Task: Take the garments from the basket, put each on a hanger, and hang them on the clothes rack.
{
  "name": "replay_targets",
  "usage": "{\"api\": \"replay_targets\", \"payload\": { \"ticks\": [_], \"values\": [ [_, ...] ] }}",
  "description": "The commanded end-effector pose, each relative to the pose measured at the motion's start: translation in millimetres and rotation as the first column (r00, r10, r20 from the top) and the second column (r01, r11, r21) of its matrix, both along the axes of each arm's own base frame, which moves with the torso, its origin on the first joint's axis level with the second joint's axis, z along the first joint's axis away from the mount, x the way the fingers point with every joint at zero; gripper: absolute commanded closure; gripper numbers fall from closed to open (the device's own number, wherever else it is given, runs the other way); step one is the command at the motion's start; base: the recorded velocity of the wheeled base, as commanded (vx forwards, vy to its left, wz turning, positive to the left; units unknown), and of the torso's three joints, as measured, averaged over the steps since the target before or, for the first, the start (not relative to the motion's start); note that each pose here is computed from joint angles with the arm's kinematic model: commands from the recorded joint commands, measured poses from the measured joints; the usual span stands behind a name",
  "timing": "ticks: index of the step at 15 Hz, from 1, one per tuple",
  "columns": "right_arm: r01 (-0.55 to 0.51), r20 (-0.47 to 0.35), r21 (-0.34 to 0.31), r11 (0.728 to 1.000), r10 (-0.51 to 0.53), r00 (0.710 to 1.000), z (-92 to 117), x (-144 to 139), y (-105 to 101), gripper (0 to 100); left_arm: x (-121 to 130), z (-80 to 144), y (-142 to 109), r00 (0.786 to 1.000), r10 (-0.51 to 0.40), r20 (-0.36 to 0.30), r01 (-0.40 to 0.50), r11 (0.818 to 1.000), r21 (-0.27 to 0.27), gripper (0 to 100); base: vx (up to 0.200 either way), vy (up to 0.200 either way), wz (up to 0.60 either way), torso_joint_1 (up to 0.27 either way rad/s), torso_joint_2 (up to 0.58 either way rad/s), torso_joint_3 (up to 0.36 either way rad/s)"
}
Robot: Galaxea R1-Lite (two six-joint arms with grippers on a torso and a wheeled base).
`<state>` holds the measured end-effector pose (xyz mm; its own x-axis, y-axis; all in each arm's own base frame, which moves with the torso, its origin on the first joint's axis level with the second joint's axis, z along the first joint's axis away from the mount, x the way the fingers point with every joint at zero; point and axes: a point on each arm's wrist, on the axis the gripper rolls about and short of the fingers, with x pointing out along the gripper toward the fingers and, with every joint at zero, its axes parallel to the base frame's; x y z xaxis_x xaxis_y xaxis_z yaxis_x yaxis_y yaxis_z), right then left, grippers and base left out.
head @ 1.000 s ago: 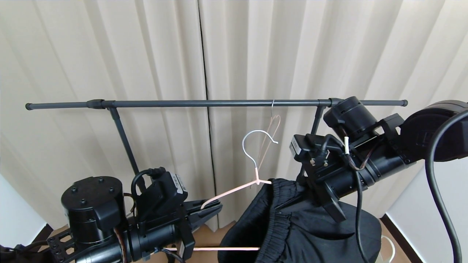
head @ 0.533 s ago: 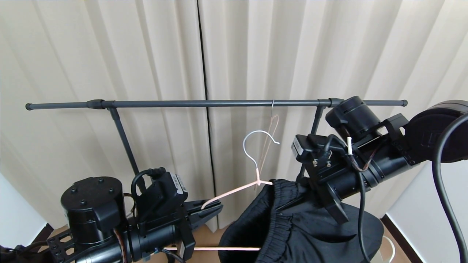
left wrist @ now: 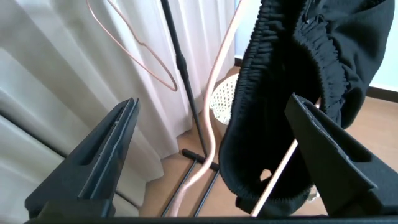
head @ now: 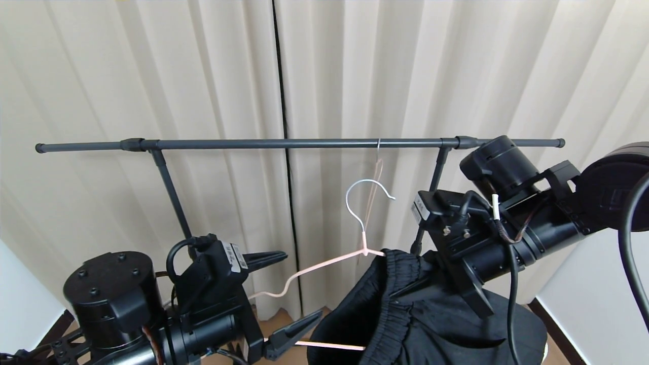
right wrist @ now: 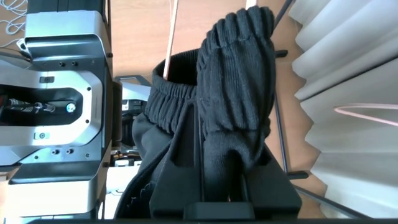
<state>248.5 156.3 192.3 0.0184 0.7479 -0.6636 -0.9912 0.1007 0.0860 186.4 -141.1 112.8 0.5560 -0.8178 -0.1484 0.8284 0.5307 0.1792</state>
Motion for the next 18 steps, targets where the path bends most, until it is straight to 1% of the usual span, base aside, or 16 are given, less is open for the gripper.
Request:
{"api": "replay_targets", "payload": {
  "ticks": [1, 3, 4, 5, 8, 9, 10, 11, 12, 13, 14, 15, 16, 17, 18],
  "values": [
    [0.001, 0.014, 0.007, 1.000, -0.001, 1.000, 5, -5, -3, 100, -3, 0, 2, 1.000, 0.004, -0.011, -0.004, 1.000, -0.021, 0, 0.000, 0.000, 0.00, 0.000, 0.00, 0.000],
    [0.004, 0.024, 0.013, 1.000, -0.004, 1.000, 9, -10, -7, 100, -5, 5, 5, 1.000, 0.003, -0.003, -0.003, 0.999, -0.054, 0, 0.000, 0.000, 0.00, 0.000, 0.00, 0.000],
    [0.004, 0.026, 0.013, 1.000, -0.005, 1.000, 9, -10, -7, 100, -5, 6, 5, 1.000, 0.003, -0.002, -0.003, 0.999, -0.055, 0, 0.000, 0.000, 0.00, 0.000, 0.00, 0.000],
    [0.016, 0.041, 0.017, 1.000, -0.016, 0.999, 13, -15, -13, 100, -8, 12, 14, 1.000, 0.029, -0.001, -0.029, 0.996, -0.087, 0, 0.000, 0.000, 0.00, 0.000, 0.00, 0.000],
    [0.051, 0.060, 0.022, 0.998, -0.052, 0.997, 18, -15, -23, 100, -11, 27, 25, 0.998, 0.067, -0.007, -0.067, 0.984, -0.168, 0, 0.000, 0.000, 0.00, 0.000, 0.00, 0.000],
    [0.071, 0.088, 0.013, 0.997, -0.072, 0.994, 23, -17, -27, 100, -13, 34, 31, 0.996, 0.085, -0.021, -0.087, 0.973, -0.213, 0, 0.000, 0.000, 0.00, 0.000, 0.00, 0.000],
    [0.096, 0.126, -0.005, 0.995, -0.094, 0.988, 28, -21, -29, 100, -14, 38, 34, 0.994, 0.095, -0.056, -0.106, 0.961, -0.255, 0, 0.000, 0.000, 0.00, 0.000, 0.00, 0.000],
    [0.122, 0.159, -0.024, 0.992, -0.116, 0.980, 32, -26, -33, 100, -13, 39, 36, 0.988, 0.108, -0.106, -0.134, 0.948, -0.287, 0, 0.000, 0.000, 0.00, 0.000, 0.00, 0.000],
    [0.138, 0.186, -0.031, 0.990, -0.130, 0.974, 31, -29, -35, 100, -11, 38, 38, 0.983, 0.121, -0.141, -0.158, 0.944, -0.291, 0, 0.000, 0.000, 0.00, 0.000, 0.00, 0.000],
    [0.160, 0.221, -0.038, 0.986, -0.148, 0.964, 27, -31, -36, 100, -9, 35, 39, 0.974, 0.141, -0.177, -0.186, 0.943, -0.276, 0, 0.000, 0.000, 0.00, 0.000, 0.00, 0.000],
    [0.226, 0.330, -0.046, 0.973, -0.199, 0.923, 15, -32, -38, 100, -4, 31, 37, 0.952, 0.179, -0.248, -0.235, 0.947, -0.218, 0, 0.000, 0.000, 0.00, 0.000, 0.00, 0.000],
    [0.262, 0.388, -0.041, 0.964, -0.226, 0.893, 5, -33, -39, 100, 0, 30, 33, 0.935, 0.200, -0.291, -0.259, 0.950, -0.177, 0, 0.000, 0.000, 0.00, 0.000, 0.00, 0.000],
    [0.285, 0.447, -0.024, 0.958, -0.245, 0.861, -5, -36, -38, 100, 2, 29, 26, 0.915, 0.216, -0.341, -0.273, 0.954, -0.126, 0, 0.000, 0.000, 0.00, 0.000, 0.00, 0.000],
    [0.299, 0.489, -0.002, 0.954, -0.260, 0.833, -13, -39, -38, 100, 4, 30, 19, 0.892, 0.228, -0.390, -0.283, 0.955, -0.090, 0, 0.000, 0.000, 0.00, 0.000, 0.00, 0.000],
    [0.312, 0.514, 0.011, 0.950, -0.273, 0.813, -19, -41, -39, 100, 5, 32, 14, 0.878, 0.233, -0.417, -0.289, 0.954, -0.075, 0, 0.000, 0.000, 0.00, 0.000, 0.00, 0.000]
  ]
}}
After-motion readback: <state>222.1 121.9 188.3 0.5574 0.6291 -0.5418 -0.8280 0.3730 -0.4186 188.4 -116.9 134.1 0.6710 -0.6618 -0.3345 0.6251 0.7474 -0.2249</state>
